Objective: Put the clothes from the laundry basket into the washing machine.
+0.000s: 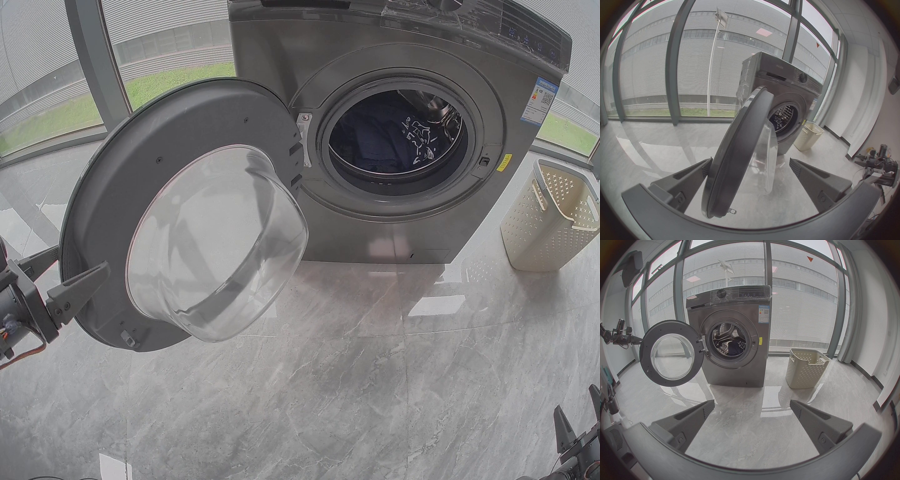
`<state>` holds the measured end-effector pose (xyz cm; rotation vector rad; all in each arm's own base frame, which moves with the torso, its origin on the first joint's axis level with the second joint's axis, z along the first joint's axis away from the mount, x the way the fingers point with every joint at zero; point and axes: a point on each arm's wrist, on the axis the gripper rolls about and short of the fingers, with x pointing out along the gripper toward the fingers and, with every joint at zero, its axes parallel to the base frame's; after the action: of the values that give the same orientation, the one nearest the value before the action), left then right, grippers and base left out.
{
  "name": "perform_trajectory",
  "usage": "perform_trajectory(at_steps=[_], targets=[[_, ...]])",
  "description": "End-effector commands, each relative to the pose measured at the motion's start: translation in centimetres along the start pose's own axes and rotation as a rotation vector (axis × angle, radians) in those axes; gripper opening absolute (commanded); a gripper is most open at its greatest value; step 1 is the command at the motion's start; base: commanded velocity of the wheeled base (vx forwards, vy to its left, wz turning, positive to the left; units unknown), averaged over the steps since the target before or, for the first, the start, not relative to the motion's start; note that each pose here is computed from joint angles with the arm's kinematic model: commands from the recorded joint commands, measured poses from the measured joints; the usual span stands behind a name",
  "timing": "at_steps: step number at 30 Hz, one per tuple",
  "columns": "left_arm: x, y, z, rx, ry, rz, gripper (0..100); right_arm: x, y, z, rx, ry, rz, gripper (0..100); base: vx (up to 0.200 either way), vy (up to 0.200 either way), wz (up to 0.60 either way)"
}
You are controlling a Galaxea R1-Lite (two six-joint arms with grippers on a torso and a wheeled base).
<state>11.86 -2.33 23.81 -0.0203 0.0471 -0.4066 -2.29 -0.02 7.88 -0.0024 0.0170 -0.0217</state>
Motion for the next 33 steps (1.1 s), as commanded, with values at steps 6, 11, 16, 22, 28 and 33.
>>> perform_trajectory(at_steps=[6, 11, 16, 22, 28, 33], targets=[[-1.0, -3.0, 0.1, -0.075, -0.015, -0.259, 100, 0.0, 0.0, -0.3, -0.001, -0.005, 0.000, 100, 0.000, 0.000, 0.00], [-2.2, -3.7, -0.2, -0.135, -0.020, -0.330, 100, 0.0, 0.0, -0.3, -0.001, -0.005, 0.002, 100, 0.000, 0.000, 0.00], [-2.5, -3.5, -0.1, -0.135, -0.041, -0.309, 100, 0.0, 0.0, -0.3, -0.001, -0.005, 0.002, 100, 0.000, 0.000, 0.00], [-2.3, -2.3, 1.4, -0.126, -0.106, -0.165, 100, 0.0, 0.0, -0.3, -0.002, -0.005, 0.002, 100, 0.000, 0.000, 0.00], [-1.7, -1.1, 1.4, -0.125, -0.095, -0.055, 100, 0.0, 0.0, -0.3, -0.002, -0.005, 0.002, 100, 0.000, 0.000, 0.00], [-0.4, -0.7, 0.5, -0.124, -0.034, -0.042, 100, 0.0, 0.0, -0.3, -0.001, -0.005, 0.002, 100, 0.000, 0.000, 0.00]])
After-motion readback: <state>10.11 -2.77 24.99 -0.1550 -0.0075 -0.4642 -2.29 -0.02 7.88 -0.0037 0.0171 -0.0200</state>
